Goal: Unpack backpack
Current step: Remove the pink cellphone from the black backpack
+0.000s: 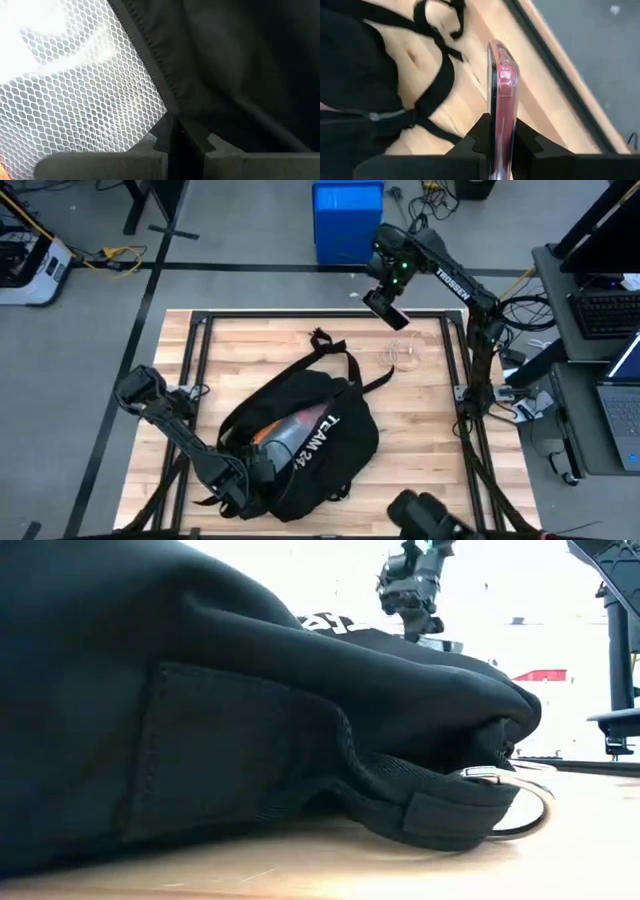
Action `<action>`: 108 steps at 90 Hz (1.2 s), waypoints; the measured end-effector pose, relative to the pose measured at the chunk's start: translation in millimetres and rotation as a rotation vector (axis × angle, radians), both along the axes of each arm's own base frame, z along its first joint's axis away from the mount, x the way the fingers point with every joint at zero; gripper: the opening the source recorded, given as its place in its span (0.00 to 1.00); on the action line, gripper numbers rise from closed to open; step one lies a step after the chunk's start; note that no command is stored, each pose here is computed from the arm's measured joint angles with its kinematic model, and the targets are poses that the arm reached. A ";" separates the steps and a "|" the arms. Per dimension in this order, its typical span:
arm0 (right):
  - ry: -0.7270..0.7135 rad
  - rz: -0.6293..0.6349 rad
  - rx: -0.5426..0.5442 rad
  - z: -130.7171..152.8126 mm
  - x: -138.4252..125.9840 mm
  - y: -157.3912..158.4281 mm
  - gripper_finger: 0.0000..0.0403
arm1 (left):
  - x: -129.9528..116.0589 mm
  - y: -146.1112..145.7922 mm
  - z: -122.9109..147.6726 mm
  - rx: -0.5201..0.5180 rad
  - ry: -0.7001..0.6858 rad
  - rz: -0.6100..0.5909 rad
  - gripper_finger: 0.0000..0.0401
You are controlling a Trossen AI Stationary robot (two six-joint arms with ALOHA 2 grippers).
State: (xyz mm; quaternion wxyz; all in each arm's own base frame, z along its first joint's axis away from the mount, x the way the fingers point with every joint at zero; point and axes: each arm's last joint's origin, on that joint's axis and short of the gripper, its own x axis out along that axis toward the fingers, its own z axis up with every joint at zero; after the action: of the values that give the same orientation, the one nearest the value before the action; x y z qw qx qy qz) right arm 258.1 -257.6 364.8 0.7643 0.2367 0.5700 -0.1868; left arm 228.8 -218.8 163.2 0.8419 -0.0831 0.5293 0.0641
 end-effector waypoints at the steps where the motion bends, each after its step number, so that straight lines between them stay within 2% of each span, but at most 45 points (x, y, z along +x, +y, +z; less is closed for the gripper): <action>1: 0.006 0.000 0.006 -2.2 -0.8 -1.0 0.05 | 0.0 0.0 0.0 0.000 0.000 0.001 0.03; 20: 0.076 0.008 0.175 -51.2 -15.5 -11.2 0.05 | 0.1 0.4 0.0 0.000 0.001 0.004 0.03; 34: 0.011 0.054 0.238 -77.9 -24.9 -3.8 0.05 | 1.9 3.2 -0.1 0.004 0.009 0.013 0.03; 50: -0.039 0.048 0.210 -99.7 -49.7 8.2 0.05 | 7.6 11.7 -0.7 0.010 0.033 0.028 0.03; 74: -0.303 -0.086 0.060 -122.0 -85.4 17.5 0.05 | 19.5 26.2 -0.7 0.020 0.049 0.027 0.03; 108: -0.399 -0.302 0.092 -168.9 -117.0 9.9 0.05 | 23.1 30.4 -0.5 0.015 0.048 0.039 0.03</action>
State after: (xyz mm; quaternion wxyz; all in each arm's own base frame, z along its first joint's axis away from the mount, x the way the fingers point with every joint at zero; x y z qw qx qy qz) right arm 141.1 -247.7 195.9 0.8137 0.3857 0.3740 -0.2222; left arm 252.0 -188.5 162.7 0.8280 -0.0855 0.5473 0.0866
